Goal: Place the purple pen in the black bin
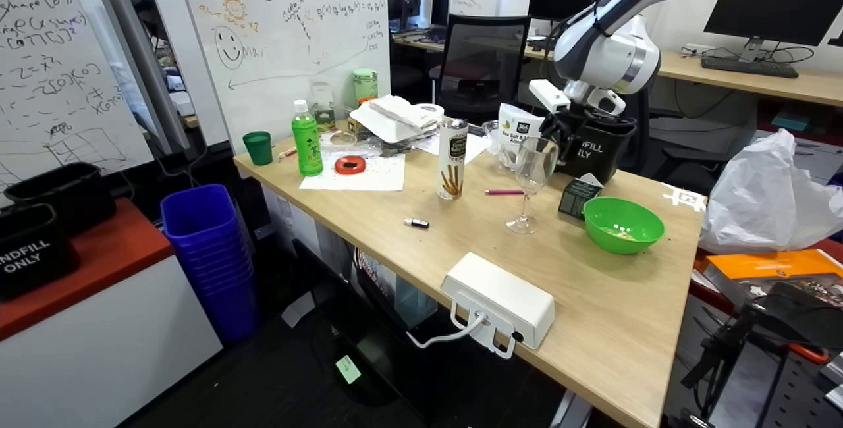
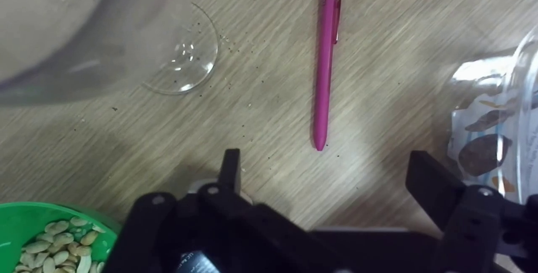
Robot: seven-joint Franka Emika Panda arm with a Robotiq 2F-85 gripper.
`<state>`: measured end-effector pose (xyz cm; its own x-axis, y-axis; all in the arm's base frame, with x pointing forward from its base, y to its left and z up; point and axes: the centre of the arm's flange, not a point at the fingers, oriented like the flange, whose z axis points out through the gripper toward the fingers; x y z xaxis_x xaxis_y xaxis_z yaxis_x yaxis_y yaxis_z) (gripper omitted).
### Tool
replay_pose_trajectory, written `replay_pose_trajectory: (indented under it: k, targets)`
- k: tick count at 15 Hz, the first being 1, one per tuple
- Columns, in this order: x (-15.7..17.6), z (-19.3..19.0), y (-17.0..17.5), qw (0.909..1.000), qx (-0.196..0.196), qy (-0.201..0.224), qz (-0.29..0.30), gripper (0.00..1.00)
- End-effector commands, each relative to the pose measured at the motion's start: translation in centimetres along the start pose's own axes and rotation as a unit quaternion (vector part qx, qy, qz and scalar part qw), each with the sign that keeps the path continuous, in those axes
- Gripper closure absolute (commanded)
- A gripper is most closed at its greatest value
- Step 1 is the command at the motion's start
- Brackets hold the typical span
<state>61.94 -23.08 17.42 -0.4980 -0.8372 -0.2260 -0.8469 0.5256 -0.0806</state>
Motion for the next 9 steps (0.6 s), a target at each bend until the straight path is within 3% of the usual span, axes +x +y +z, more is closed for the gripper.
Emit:
replay_pose_trajectory:
  k: [1, 3, 9]
  targets:
    - [0.0, 0.0, 0.0, 1.0000, 0.000, 0.000, 0.000, 0.00]
    - [0.0, 0.1, -0.7, 0.9997, 0.005, -0.015, 0.019, 0.00]
    - [0.6, 2.3, -2.8, 0.9966, -0.034, -0.045, 0.060, 0.00]
